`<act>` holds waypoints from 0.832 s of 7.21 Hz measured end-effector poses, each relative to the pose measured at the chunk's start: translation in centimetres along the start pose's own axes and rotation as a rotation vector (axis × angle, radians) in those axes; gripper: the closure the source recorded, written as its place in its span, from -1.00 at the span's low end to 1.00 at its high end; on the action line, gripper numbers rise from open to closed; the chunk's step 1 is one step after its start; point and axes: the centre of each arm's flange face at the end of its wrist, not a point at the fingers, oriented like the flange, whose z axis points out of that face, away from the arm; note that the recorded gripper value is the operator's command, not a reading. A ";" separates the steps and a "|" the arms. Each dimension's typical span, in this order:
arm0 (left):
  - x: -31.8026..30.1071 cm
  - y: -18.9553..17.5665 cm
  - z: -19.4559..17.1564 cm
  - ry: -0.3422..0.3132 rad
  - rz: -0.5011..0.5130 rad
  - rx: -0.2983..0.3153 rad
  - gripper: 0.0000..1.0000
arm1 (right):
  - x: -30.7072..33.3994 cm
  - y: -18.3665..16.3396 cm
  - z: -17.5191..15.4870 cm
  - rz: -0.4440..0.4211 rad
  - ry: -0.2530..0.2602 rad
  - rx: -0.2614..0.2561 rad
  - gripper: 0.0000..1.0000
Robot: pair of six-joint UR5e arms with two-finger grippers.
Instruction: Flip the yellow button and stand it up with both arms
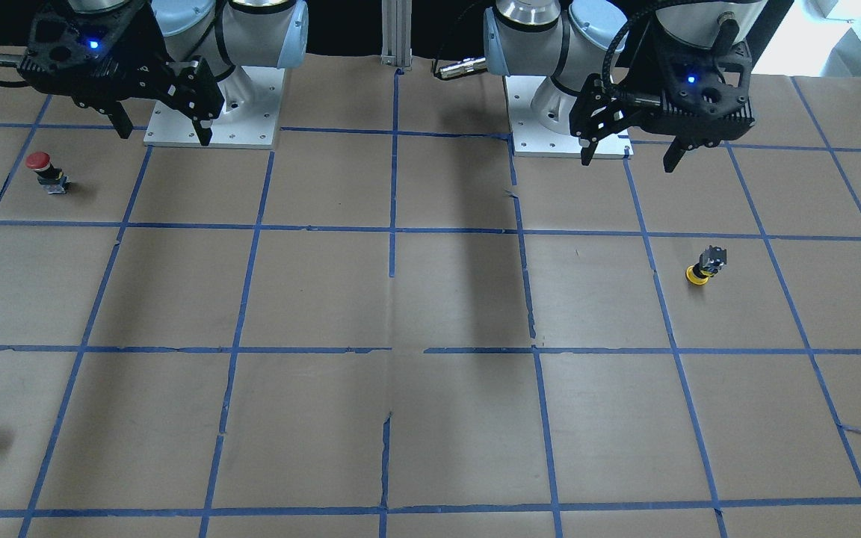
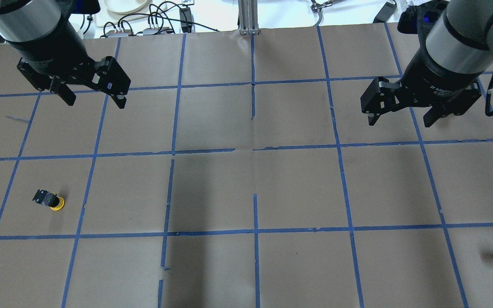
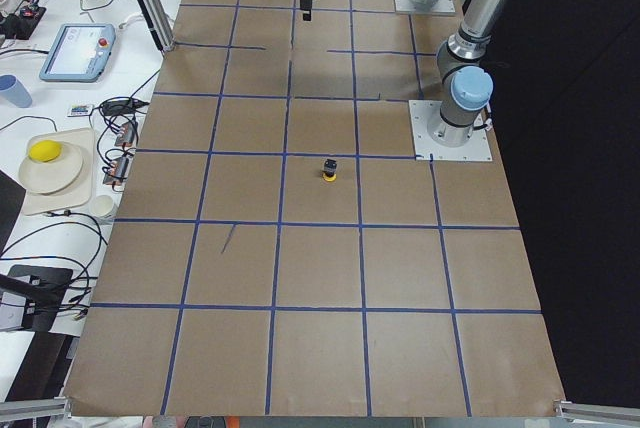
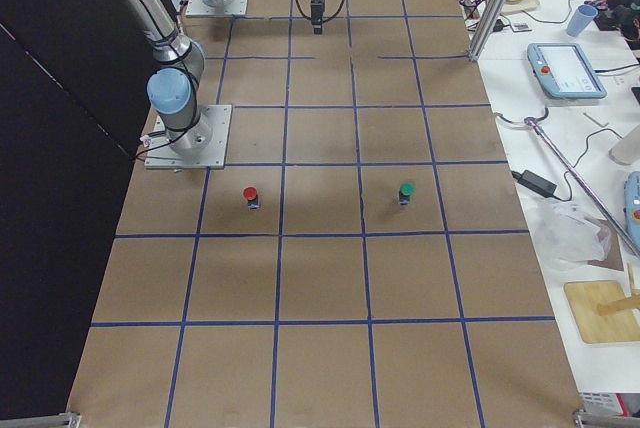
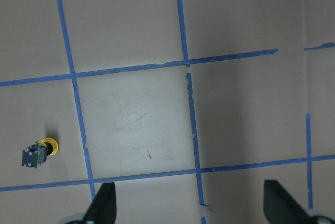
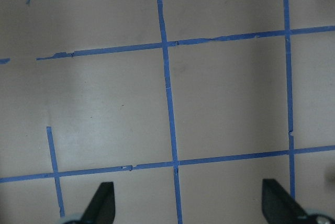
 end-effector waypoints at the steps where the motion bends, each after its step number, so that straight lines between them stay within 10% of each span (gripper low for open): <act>1: 0.1 -0.1 -0.1 0.006 -0.005 0.003 -0.98 | 0.0 0.0 0.0 0.000 0.000 0.000 -0.99; 6: -5.2 0.2 4.0 0.053 -0.008 -0.048 -0.93 | 0.1 0.0 0.1 0.000 0.001 -0.002 -0.99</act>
